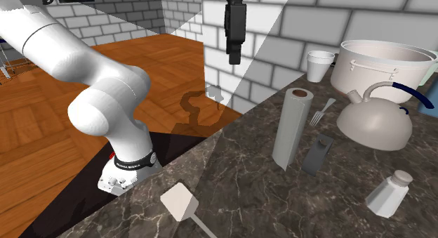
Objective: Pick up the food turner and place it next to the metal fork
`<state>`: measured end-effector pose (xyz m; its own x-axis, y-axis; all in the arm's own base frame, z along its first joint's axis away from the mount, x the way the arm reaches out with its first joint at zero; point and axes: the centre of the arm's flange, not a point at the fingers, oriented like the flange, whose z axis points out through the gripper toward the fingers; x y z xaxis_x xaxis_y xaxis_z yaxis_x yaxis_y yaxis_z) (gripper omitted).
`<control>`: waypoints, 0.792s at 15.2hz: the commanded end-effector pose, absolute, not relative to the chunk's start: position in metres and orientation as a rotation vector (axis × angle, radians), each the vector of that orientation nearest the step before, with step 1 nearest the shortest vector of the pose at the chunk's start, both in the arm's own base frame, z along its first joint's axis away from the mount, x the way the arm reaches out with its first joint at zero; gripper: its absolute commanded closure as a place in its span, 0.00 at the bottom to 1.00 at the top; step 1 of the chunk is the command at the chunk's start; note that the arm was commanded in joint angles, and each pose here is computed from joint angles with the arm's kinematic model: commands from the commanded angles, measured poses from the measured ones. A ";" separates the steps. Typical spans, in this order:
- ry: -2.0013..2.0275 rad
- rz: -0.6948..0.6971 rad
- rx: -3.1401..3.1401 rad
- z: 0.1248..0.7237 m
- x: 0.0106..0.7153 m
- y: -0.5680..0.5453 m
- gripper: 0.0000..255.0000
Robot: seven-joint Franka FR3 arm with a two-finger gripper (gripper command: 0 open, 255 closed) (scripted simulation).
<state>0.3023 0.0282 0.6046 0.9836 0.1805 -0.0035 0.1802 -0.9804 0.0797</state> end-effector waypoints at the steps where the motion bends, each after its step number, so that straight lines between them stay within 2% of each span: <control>1: 0.278 0.006 3.049 0.605 0.302 0.028 0.00; 12: -0.250 0.046 3.076 0.509 0.320 -0.082 0.00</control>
<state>0.3195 -0.0740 0.5190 0.9913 -0.1283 0.0296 -0.1298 -0.9900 0.0554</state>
